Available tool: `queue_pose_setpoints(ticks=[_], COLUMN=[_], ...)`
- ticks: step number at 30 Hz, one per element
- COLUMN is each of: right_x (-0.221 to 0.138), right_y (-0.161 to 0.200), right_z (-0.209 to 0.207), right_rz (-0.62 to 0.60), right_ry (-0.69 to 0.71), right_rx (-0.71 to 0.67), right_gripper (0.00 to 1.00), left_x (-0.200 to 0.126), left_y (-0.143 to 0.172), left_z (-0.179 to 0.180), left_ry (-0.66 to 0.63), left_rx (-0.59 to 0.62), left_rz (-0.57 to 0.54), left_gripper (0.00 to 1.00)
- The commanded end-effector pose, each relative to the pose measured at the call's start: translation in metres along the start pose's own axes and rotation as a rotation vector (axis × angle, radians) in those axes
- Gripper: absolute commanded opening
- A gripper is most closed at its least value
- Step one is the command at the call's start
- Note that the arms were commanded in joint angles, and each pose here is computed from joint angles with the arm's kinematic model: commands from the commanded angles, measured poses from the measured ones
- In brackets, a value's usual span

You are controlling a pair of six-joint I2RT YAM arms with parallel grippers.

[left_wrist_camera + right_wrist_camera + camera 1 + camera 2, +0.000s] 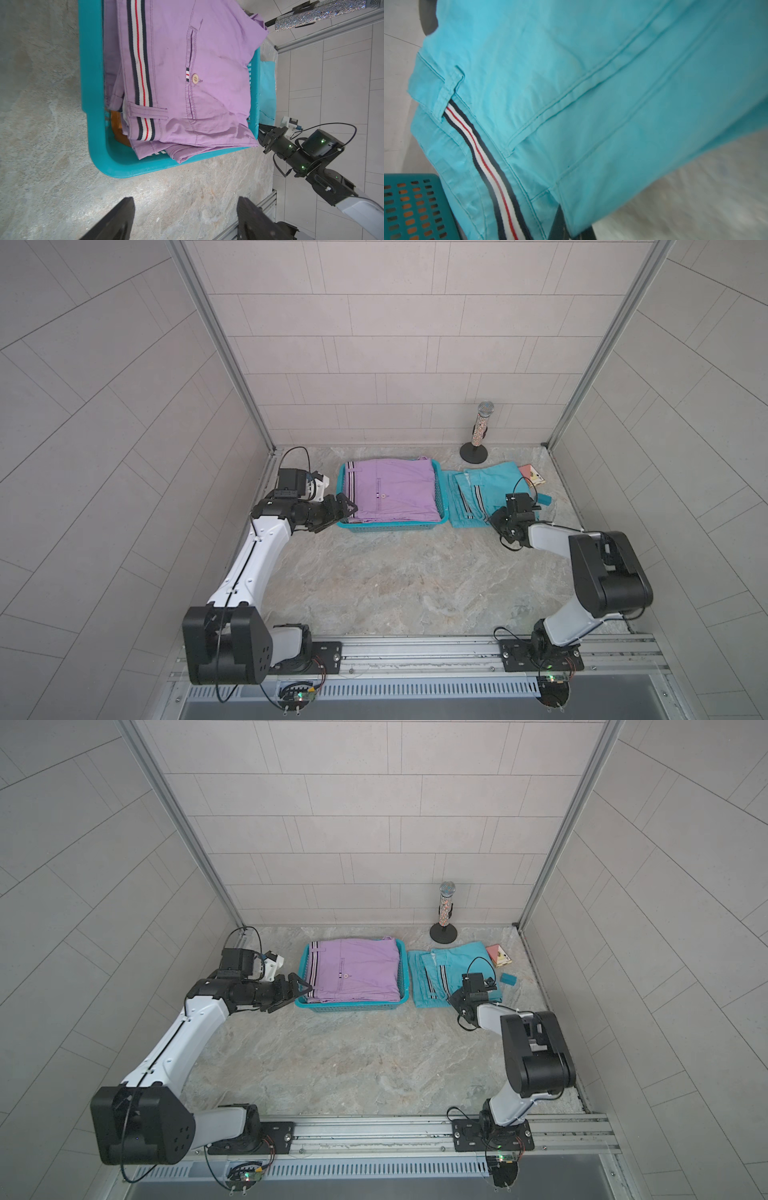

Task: Put the folded long pants in the basket
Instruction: Move the long pant to the center of the board.

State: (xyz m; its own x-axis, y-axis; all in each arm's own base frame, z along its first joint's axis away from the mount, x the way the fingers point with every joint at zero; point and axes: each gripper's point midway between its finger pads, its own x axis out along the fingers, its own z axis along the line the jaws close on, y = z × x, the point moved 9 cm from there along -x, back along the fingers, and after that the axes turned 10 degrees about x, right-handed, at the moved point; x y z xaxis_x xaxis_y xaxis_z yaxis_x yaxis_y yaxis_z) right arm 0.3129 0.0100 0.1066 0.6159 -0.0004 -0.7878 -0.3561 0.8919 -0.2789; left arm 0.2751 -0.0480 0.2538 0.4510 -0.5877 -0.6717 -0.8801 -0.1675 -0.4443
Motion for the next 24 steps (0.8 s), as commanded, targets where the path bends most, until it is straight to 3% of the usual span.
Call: queue_pose_setpoints(ticks=[1,6,9,17,24], right_x=[-0.027,-0.073,-0.091,-0.109,-0.111], right_y=[0.017,0.040,0.054,0.084,0.108], right_z=[-0.043,-0.070,-0.088,-0.117,-0.124], right_rz=[0.039,0.101,0.143,0.278,0.363], right_ry=[0.173,0.258,0.279,0.224,0.230], right_rx=[0.007,-0.087,-0.114,-0.117,-0.152], right_gripper=[0.00,0.00,0.00,0.00,0.00], left_x=[0.002,0.025,0.045,0.098,0.113], left_y=[0.003,0.035,0.064,0.133,0.168], left_z=[-0.009,-0.044,-0.054,-0.071,-0.056], left_ry=[0.051,0.048,0.123,0.145,0.131], left_rx=[0.012,0.065,0.012,0.013,0.001], left_rz=[-0.016,0.037,0.013,0.071,0.034], left_gripper=[0.84,0.84,0.84,0.84,0.85])
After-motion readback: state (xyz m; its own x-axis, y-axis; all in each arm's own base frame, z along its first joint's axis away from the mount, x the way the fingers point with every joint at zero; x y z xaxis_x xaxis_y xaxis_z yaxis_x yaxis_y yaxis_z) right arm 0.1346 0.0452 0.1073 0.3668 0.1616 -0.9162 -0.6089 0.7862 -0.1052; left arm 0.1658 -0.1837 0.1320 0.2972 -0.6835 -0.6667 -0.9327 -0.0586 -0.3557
